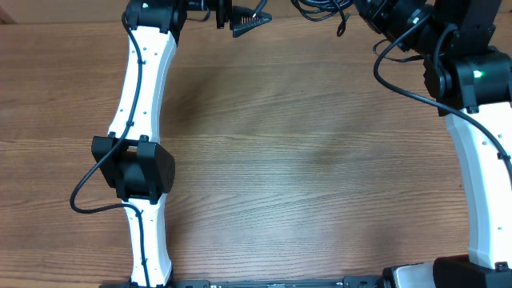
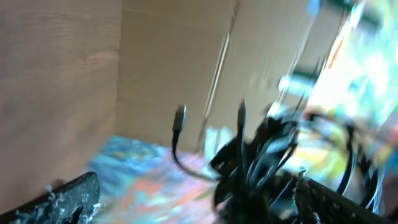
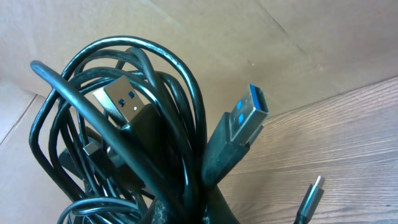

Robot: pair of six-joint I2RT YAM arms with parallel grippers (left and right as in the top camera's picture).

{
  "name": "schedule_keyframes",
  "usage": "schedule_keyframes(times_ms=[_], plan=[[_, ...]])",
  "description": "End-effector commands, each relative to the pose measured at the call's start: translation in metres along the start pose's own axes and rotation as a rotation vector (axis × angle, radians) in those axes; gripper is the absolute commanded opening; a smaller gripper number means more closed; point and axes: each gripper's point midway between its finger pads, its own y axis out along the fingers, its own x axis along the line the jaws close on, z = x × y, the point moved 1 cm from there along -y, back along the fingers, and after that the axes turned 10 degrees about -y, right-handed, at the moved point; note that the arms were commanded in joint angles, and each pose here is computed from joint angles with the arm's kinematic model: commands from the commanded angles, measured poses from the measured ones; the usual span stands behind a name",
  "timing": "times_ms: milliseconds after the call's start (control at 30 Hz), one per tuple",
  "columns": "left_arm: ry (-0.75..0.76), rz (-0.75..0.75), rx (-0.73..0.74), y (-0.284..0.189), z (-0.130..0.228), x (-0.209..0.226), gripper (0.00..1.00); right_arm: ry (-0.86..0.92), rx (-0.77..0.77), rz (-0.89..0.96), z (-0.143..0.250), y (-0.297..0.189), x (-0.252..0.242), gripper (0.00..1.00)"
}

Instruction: Untangle cables

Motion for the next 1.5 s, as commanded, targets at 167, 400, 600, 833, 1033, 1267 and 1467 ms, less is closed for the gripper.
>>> schedule_keyframes(times_ms=[167,400,600,833,1033,1267,1467], plan=[[-0.547,0.059,-0.123,-0.005,-0.022,-0.006,1.00,-0.022,-0.044,-0.033,-0.013,-0.020,0.020,0.04],[-0.507,0.085,-0.200,0.000,-0.033,-0.007,0.72,-0.013,-0.039,-0.006,-0.011,-0.019,0.014,0.04],[0.269,0.059,-0.164,0.018,-0.018,-0.027,0.96,-0.013,-0.039,-0.006,-0.011,-0.019,0.014,0.04],[1.267,0.106,0.227,0.046,0.054,-0.011,1.00,-0.039,-0.026,0.005,-0.008,-0.019,0.012,0.04],[1.435,0.143,0.270,0.039,0.060,-0.011,1.00,-0.054,-0.027,0.014,-0.008,-0.019,0.010,0.04],[1.353,0.112,0.206,0.010,0.043,-0.016,1.00,-0.030,-0.065,0.056,-0.024,-0.028,-0.010,0.04],[1.347,0.111,0.205,0.009,0.043,-0.016,1.00,-0.022,-0.066,0.051,-0.027,-0.032,-0.014,0.04]])
